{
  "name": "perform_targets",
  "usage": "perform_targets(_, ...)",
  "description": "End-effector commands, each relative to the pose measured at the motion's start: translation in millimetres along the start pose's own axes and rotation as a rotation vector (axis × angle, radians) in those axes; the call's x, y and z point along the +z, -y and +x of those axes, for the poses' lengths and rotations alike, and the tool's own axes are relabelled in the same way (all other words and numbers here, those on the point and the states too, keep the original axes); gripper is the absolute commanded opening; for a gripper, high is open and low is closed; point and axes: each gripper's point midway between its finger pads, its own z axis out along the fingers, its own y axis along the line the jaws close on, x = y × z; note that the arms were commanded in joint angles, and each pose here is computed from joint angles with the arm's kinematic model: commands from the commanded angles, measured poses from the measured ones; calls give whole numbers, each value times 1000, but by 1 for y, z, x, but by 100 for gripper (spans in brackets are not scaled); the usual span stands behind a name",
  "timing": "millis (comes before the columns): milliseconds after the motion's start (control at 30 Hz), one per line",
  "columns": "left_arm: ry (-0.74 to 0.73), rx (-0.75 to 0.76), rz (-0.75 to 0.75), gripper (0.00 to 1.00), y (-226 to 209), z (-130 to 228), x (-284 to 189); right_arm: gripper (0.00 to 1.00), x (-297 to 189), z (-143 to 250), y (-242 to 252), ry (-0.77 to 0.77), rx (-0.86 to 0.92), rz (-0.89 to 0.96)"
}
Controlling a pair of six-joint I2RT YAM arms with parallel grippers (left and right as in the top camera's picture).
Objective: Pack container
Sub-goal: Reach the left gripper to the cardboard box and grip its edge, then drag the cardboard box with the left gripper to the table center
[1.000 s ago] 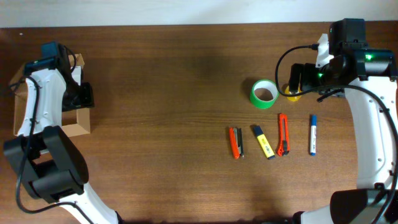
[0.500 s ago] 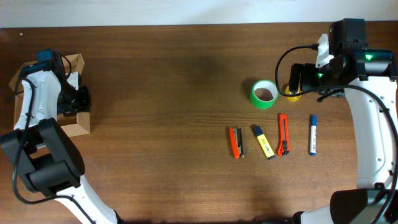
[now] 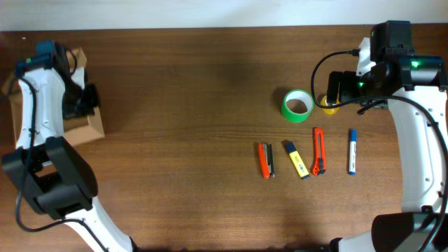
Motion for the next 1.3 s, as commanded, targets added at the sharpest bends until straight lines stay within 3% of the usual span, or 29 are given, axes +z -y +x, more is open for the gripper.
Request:
perform_targets(0,114,23,-3,2,29,-29,-41,99,-8,-8,7,35,9,35)
perform_targets(233,293,32,60,2,111,-45,-122,99,-8,-9,7,41,9,34)
perform_targets(300,310,15,56,2,139,-38,-131,99,-8,-9,7,41,9,34)
perform_targets(567,349,192,57,2,254,10,-140,99,-8,-9,7,39,12,34)
perform_targets(733,309,233,71,2,293,43,-134,99,-7,-5,7,22,11,35)
perform_targets(967,265,193,45,2,334,67,-100,99,-7,-3,7,14,11,36)
perform_targets(1267,203,289,32,2,382,94,-49,99,-7,-2,7,10,11,36)
